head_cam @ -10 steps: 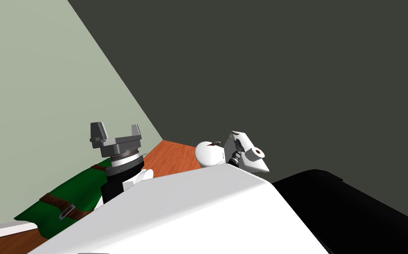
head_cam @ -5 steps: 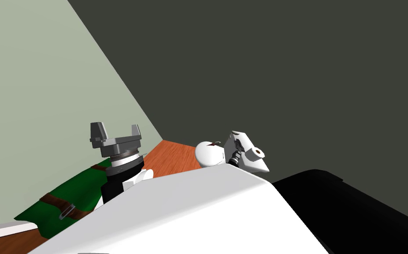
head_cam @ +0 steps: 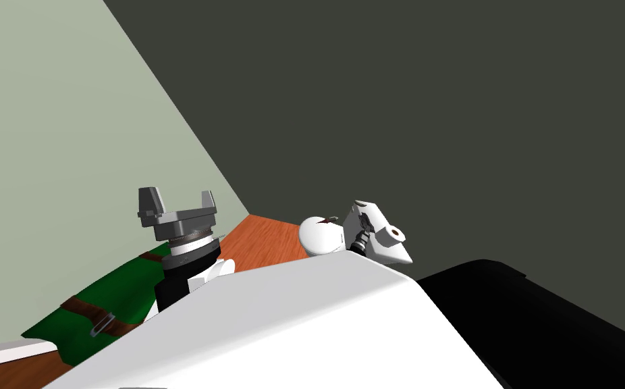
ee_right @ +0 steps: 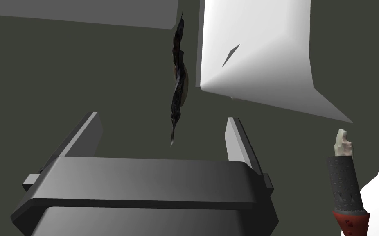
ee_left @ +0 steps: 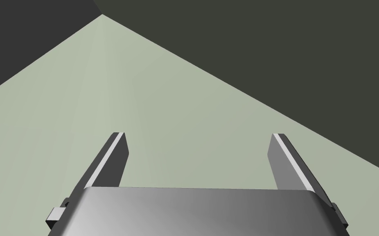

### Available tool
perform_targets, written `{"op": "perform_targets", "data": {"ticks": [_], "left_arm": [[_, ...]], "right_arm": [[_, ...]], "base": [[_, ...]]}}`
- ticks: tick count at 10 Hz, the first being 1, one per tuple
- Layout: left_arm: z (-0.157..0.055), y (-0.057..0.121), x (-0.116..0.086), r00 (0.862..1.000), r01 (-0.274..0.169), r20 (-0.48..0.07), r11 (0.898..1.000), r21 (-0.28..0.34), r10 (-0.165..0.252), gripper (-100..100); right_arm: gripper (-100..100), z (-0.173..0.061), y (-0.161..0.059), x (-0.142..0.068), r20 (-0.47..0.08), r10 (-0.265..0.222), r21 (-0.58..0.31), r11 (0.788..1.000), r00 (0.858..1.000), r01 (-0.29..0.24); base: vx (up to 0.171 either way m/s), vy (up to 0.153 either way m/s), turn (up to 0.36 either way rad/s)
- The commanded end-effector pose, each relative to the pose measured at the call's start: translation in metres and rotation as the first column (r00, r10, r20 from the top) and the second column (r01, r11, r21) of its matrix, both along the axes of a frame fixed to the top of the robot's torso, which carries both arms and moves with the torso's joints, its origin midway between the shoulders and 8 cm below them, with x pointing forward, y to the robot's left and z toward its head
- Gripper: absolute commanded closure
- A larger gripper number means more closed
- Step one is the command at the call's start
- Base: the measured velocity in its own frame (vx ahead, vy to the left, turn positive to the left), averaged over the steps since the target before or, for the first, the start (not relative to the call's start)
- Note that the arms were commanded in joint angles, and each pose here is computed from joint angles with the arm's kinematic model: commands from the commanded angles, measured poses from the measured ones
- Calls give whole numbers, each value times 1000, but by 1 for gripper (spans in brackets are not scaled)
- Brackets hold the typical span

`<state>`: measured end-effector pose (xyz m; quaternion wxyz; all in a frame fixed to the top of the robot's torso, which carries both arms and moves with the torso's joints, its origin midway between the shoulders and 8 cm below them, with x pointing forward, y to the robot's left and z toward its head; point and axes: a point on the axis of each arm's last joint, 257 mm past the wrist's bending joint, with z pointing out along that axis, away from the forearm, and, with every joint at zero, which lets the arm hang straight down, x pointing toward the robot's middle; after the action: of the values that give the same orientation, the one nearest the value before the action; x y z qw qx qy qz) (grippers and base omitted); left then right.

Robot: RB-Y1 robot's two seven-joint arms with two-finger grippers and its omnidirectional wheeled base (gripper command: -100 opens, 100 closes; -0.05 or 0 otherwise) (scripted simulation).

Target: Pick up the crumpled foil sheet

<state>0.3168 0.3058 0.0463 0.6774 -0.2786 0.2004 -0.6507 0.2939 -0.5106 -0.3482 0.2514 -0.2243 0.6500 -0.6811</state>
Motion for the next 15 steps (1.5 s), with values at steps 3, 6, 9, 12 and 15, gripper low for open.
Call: {"op": "perform_targets", "data": {"ticks": [3, 6, 9, 12, 15], "left_arm": [[0, 0, 0, 1000, 0, 0, 1000, 0, 0, 0], [0, 0, 0, 1000, 0, 0, 1000, 0, 0, 0], [0, 0, 0, 1000, 0, 0, 1000, 0, 0, 0], [0, 0, 0, 1000, 0, 0, 1000, 0, 0, 0], [0, 0, 0, 1000, 0, 0, 1000, 0, 0, 0]], "right_arm": [[-100, 0, 0, 0, 0, 0, 0, 1000, 1000, 0], [-100, 0, 0, 0, 0, 0, 0, 1000, 1000, 0], [100, 0, 0, 0, 0, 0, 0, 1000, 1000, 0], [100, 0, 0, 0, 0, 0, 0, 1000, 1000, 0], [-100, 0, 0, 0, 0, 0, 0, 1000, 1000, 0]], "base": [[-2, -2, 6], [1, 2, -5], [0, 0, 0], [0, 0, 0], [0, 0, 0]]}}
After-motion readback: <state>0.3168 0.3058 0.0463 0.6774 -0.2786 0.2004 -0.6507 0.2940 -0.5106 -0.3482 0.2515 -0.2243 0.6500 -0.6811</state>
